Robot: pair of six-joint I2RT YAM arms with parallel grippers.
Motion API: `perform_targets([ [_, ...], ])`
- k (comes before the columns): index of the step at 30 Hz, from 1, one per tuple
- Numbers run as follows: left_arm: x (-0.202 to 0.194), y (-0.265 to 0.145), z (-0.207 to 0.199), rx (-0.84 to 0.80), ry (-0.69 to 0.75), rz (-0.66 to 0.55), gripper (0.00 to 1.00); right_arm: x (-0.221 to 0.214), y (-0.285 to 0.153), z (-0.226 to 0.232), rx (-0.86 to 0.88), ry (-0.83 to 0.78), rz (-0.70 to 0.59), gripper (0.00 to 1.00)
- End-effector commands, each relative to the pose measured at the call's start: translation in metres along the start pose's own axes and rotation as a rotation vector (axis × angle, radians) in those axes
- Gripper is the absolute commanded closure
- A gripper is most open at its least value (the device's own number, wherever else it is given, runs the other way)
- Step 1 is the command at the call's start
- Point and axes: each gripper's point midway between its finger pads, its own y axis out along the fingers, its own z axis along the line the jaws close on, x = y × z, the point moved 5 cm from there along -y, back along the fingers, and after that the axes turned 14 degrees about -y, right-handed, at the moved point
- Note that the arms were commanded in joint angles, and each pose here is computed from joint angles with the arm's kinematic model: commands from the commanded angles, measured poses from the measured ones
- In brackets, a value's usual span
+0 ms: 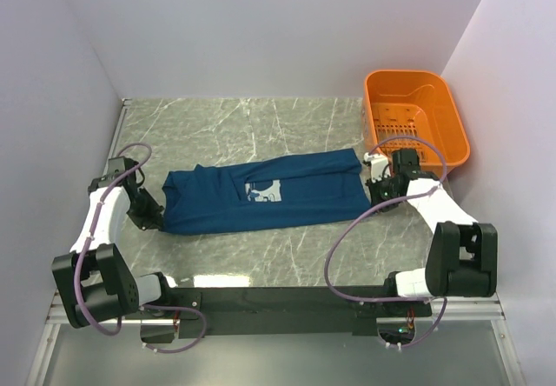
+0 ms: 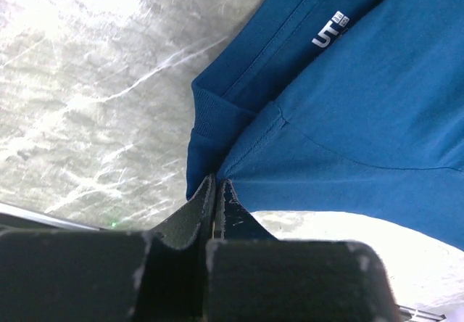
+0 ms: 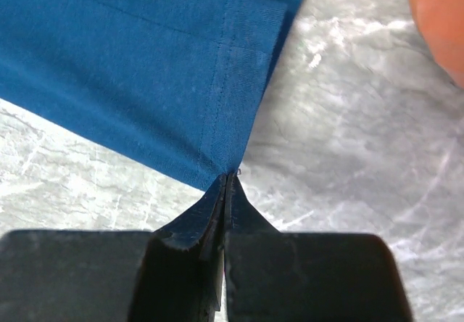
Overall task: Fold and stack the t-shirts
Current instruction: Fold the tshirt
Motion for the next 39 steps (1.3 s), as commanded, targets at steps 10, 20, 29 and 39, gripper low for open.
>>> perform_targets([
  [10, -0.012, -0.025, -0.003, 0.031, -0.016, 0.031, 0.99, -0.027, -0.007, 0.000, -0.048, -0.056, 0.065, 1.00],
  [20, -0.034, -0.025, 0.011, 0.196, 0.016, 0.028, 0.99, -0.040, -0.001, -0.013, -0.125, -0.029, 0.109, 1.00],
  [29, -0.058, -0.020, 0.024, 0.371, 0.107, 0.033, 1.00, -0.044, 0.002, -0.024, -0.160, -0.020, 0.123, 1.00],
  [39, -0.075, -0.013, 0.024, 0.454, 0.184, 0.082, 1.00, -0.041, 0.001, -0.022, -0.133, -0.045, 0.088, 1.00],
])
